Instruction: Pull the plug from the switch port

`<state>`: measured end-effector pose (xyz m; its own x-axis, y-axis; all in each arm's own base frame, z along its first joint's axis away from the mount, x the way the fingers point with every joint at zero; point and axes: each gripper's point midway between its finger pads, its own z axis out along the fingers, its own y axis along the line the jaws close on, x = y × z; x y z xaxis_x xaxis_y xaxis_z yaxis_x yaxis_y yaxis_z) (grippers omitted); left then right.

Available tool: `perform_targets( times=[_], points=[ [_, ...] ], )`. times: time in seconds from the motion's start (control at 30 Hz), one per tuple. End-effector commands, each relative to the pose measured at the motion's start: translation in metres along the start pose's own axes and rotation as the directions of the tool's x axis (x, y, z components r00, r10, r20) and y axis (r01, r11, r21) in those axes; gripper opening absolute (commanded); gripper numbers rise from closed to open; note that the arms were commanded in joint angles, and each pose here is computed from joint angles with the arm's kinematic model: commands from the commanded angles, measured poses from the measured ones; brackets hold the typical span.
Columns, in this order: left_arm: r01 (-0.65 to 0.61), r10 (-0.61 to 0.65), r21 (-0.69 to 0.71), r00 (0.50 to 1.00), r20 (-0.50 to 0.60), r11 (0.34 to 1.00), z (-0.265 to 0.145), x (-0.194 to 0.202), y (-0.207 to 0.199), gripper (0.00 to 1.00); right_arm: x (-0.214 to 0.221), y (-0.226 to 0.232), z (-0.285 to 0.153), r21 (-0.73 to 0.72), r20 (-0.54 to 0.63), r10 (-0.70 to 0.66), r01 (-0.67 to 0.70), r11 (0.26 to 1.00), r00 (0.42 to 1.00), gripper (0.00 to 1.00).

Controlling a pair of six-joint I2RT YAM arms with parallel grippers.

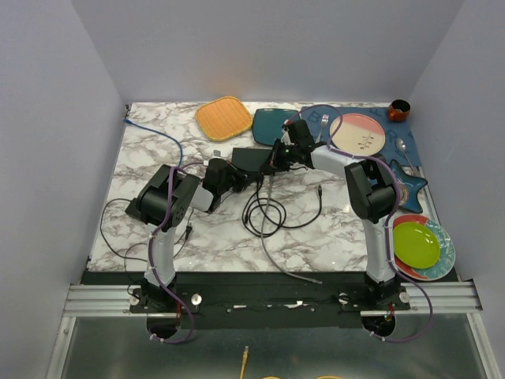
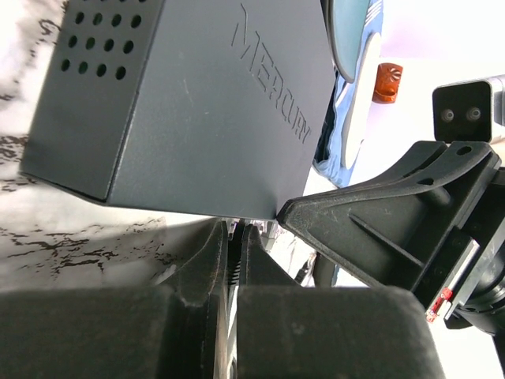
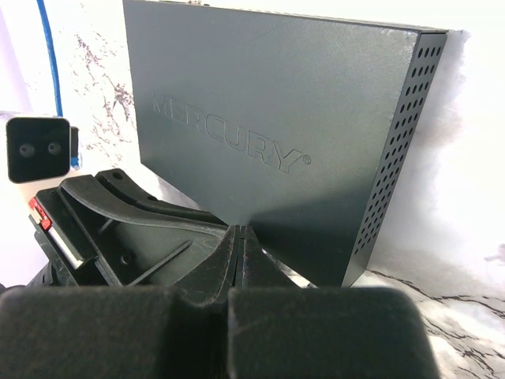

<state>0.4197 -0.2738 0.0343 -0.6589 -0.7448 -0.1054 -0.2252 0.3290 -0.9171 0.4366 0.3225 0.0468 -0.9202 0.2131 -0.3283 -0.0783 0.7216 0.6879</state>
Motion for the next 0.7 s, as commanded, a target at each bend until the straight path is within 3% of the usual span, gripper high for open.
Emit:
perform_targets(
  times=[0.0,0.53,0.67],
  points=[
    [0.002,-0.008,-0.151,0.999,-0.038,0.989,-0.006,0.017,0.053,0.0,0.027,-0.03,0.003,0.091,-0.068,0.035,-0.029,0.995,0.997,0.01],
    [0.007,-0.015,-0.138,0.998,-0.053,0.99,-0.029,0.026,0.061,0.0,0.027,-0.035,0.007,0.104,-0.077,0.039,-0.031,0.994,0.996,0.01],
    [0.007,-0.009,-0.068,1.0,-0.024,0.998,-0.045,0.017,0.041,0.0,0.025,-0.032,0.002,0.101,-0.058,0.033,-0.027,0.994,0.998,0.01]
  ],
)
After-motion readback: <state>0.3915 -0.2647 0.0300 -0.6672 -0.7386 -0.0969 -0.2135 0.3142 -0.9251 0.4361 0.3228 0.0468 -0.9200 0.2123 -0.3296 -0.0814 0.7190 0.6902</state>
